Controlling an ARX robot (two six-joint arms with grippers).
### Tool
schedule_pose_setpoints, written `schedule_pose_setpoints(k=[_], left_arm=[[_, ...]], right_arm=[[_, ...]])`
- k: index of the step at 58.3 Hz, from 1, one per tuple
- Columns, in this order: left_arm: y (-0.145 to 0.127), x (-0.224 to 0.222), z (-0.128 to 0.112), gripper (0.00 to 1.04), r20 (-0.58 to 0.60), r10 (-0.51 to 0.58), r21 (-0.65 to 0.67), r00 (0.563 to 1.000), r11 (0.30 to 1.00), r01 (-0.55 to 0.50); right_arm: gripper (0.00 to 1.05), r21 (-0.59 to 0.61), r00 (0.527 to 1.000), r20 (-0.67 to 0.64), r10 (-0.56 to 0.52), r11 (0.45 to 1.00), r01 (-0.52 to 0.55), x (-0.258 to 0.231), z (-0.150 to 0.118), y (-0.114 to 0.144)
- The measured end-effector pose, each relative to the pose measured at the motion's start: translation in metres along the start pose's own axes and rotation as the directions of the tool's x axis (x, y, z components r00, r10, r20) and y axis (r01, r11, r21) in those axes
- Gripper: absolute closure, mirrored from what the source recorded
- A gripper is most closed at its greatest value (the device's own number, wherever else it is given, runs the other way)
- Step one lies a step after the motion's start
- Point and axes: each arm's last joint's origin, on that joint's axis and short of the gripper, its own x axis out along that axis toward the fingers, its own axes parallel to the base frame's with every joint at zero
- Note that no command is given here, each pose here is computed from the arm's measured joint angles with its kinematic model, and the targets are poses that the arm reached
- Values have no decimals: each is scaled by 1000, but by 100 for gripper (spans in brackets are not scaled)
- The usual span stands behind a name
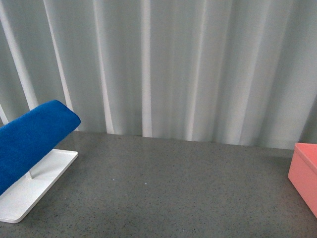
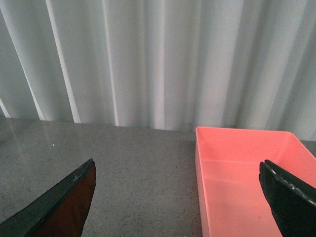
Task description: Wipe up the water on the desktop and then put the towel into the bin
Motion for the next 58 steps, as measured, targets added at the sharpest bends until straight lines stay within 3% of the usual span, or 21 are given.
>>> schedule_pose_setpoints(k=[58], left_arm=[[0,0,0,7,0,0,0,1000,1000,0]], right_arm=[[7,0,1000,0,0,1000,0,0,0,0]])
